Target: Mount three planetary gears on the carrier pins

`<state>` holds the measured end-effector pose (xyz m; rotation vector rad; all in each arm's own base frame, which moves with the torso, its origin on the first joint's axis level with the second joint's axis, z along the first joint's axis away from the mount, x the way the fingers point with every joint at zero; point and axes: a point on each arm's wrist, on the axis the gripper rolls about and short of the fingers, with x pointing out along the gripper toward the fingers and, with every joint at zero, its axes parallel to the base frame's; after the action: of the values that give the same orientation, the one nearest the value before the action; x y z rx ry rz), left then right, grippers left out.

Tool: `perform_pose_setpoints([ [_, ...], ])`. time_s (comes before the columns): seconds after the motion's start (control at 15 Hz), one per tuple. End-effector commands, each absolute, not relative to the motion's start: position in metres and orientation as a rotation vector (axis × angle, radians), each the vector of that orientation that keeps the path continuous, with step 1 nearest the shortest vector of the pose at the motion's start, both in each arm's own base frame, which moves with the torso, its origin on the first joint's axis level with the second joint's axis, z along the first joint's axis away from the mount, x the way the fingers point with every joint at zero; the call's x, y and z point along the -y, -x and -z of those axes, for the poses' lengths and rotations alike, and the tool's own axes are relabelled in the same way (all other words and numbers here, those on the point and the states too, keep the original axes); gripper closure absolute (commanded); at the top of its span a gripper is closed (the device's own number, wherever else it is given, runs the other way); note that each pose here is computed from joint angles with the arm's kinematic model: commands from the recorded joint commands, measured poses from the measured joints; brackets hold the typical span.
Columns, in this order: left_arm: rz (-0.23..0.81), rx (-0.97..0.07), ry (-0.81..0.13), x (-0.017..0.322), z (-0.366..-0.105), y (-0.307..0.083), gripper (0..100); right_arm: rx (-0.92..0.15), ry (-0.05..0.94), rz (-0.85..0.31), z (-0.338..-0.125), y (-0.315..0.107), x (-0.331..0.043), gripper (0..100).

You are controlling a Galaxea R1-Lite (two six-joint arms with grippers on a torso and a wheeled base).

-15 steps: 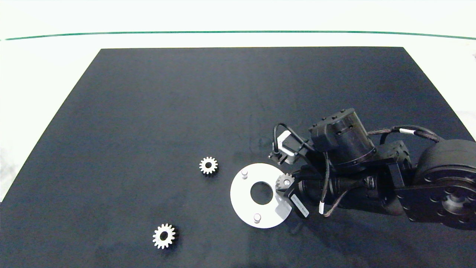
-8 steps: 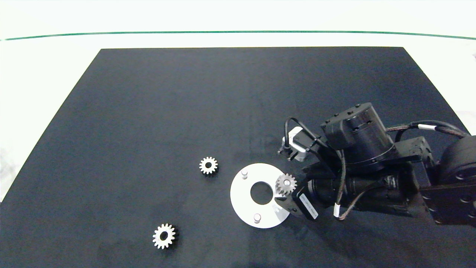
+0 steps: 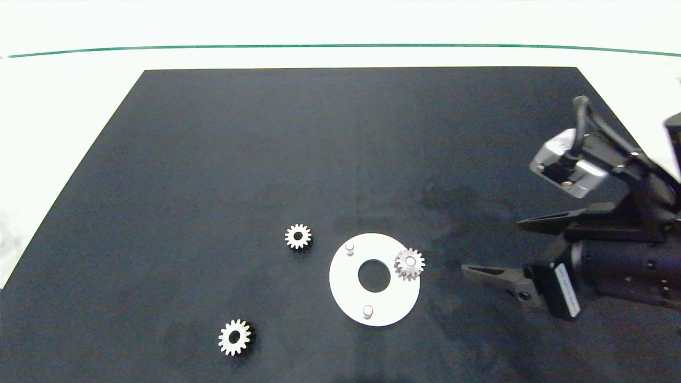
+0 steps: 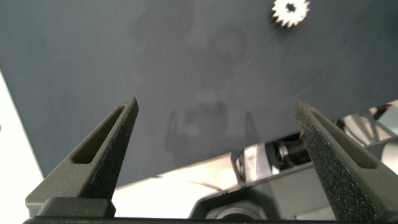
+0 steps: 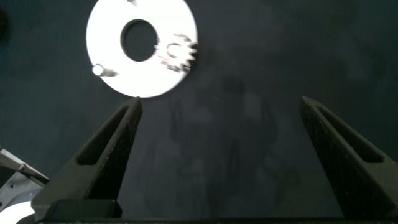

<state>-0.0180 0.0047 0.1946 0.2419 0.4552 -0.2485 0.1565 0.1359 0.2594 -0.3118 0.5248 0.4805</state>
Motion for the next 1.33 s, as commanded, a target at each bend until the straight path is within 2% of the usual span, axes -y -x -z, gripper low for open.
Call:
perform_pose_setpoints([
  [0.07,0.326,-0.500,-0.245,0.000,-0.191,0.000,0,-0.455,0.250,-0.426,-0.277,-0.115,-0.089,0],
  [0.2,0.407,-0.512,-0.254,0.003,-0.183,-0.007,0,-0.437,0.213,-0.398,-0.281,-0.106,-0.077,0],
  [0.47,0.536,-0.402,-0.233,0.015,-0.156,-0.026,0,-0.412,0.195,-0.394,-0.287,-0.086,-0.060,0],
  [0.6,0.583,-0.392,-0.248,0.021,-0.145,-0.034,0,-0.405,0.190,-0.392,-0.287,-0.080,-0.056,0],
  [0.8,0.600,-0.444,-0.280,0.028,-0.145,-0.044,0,-0.393,0.184,-0.394,-0.288,-0.076,-0.053,0],
  [1.0,0.607,-0.428,-0.344,0.035,-0.145,-0.056,0,-0.400,0.163,-0.394,-0.288,-0.076,-0.053,0],
  [1.33,0.641,-0.452,-0.385,0.045,-0.142,-0.069,0,-0.386,0.157,-0.393,-0.286,-0.070,-0.048,0],
])
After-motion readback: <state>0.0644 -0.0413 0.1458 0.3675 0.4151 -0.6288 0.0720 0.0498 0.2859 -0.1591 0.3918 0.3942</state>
